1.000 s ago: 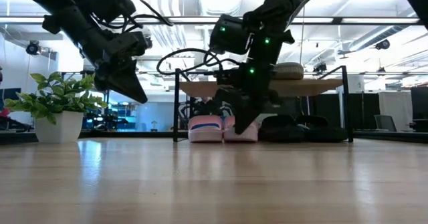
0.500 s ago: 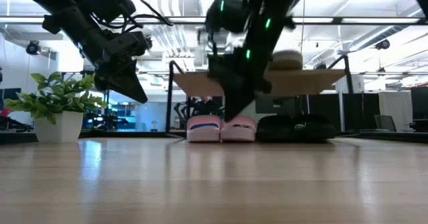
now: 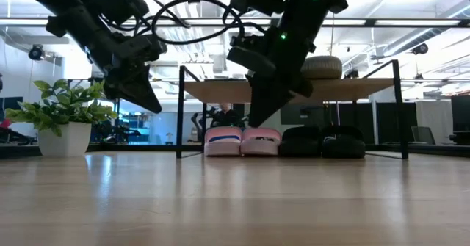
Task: Pick and place slides into the shelf
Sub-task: Adjust the right black slipper
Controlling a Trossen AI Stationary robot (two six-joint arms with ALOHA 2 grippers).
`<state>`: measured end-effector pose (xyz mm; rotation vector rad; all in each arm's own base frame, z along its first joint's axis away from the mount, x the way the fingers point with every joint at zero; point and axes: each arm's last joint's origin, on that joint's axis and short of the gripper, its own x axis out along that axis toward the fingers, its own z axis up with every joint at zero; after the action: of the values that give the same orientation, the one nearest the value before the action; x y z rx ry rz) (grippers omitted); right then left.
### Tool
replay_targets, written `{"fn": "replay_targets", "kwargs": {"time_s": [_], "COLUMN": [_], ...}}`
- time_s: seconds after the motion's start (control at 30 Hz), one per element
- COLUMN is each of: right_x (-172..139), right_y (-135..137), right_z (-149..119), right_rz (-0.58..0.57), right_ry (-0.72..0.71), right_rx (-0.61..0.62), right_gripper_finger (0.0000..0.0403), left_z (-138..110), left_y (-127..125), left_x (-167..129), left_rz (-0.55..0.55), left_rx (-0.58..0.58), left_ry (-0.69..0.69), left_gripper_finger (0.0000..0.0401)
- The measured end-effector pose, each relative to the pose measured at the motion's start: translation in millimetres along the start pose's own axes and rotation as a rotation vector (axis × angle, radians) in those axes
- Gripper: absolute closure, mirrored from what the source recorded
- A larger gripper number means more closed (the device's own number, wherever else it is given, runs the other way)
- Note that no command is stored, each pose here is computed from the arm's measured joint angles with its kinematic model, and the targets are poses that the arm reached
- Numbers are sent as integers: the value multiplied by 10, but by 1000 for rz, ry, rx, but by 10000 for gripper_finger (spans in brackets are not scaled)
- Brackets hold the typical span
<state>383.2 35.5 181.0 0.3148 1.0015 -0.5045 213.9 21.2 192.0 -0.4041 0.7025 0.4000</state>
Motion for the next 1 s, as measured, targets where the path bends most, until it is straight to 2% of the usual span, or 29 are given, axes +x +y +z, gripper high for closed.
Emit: {"fn": "replay_targets", "kwargs": {"time_s": [0.23,0.43,0.57,0.8,1.0], "right_x": [24,146,175,86,-39], "right_y": [-67,-388,-504,-274,-3], "right_z": [35,179,245,157,71], "right_rz": [-51,-112,-92,-17,38], "right_ry": [-24,-11,6,16,-4], "right_rx": [-13,12,51,7,25], "right_gripper_finger": [390,390,390,390,390], "left_z": [-21,-41,-69,-82,-78], "left_y": [-52,-77,-106,-122,-116], "left_x": [-9,-14,-19,-23,-22], "left_rz": [-21,-27,-36,-37,-16], "left_rx": [15,26,40,48,48], "left_ry": [2,11,22,23,12], "left_gripper_finger": [395,395,395,395,395]}}
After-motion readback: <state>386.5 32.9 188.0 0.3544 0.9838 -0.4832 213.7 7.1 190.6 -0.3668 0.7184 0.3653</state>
